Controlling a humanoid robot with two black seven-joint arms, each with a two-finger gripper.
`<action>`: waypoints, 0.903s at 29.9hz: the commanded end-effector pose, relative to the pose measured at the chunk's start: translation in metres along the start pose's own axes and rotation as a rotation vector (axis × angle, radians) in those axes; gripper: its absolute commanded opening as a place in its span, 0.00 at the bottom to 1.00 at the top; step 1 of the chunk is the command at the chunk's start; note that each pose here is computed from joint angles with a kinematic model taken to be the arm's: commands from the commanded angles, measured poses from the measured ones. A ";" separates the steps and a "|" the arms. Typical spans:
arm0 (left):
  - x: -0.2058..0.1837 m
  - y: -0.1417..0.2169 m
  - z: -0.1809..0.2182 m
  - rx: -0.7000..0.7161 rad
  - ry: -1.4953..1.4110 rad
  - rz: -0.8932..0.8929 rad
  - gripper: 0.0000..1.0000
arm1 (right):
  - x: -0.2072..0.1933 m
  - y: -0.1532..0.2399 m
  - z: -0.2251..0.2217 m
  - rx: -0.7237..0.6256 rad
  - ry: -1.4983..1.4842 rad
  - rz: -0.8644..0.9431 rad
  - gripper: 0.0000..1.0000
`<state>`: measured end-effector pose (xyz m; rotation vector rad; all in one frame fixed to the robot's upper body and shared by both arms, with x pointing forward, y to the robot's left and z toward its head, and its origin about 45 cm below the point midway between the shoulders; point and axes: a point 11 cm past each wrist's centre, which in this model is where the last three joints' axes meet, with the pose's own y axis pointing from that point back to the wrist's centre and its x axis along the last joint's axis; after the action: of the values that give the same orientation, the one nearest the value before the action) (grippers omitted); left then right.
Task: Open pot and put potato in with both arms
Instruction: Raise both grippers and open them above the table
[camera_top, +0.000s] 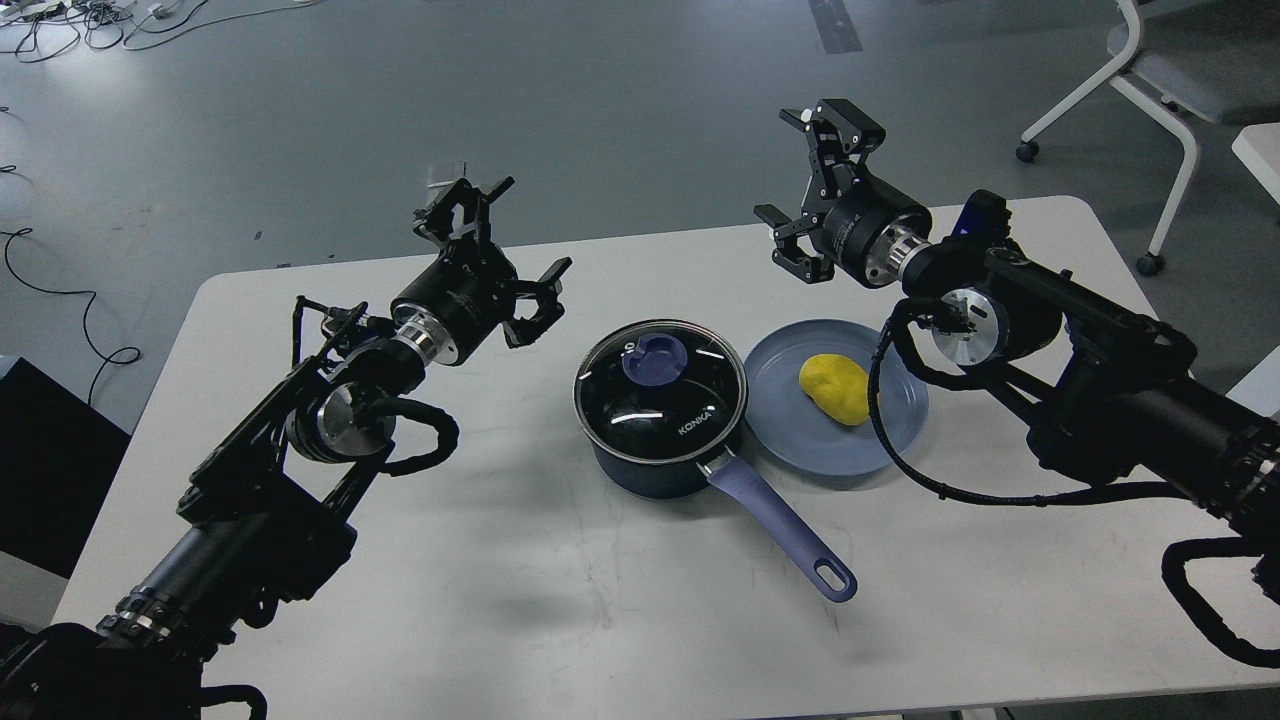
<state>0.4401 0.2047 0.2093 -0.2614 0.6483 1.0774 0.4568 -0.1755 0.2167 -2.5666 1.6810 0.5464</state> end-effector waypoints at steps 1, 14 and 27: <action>0.011 0.001 -0.002 0.004 0.001 0.031 0.99 | 0.001 0.000 -0.009 0.038 -0.018 -0.021 1.00; 0.014 0.004 0.011 -0.046 0.020 0.034 0.99 | 0.015 0.012 0.001 0.026 -0.053 -0.051 1.00; 0.015 0.006 0.016 -0.053 0.010 0.030 0.99 | 0.025 0.019 -0.022 0.070 -0.041 -0.062 1.00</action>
<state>0.4457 0.2254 0.2138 -0.3054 0.6367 1.1224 0.4542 -0.2027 0.2240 -2.5379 1.5873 0.5464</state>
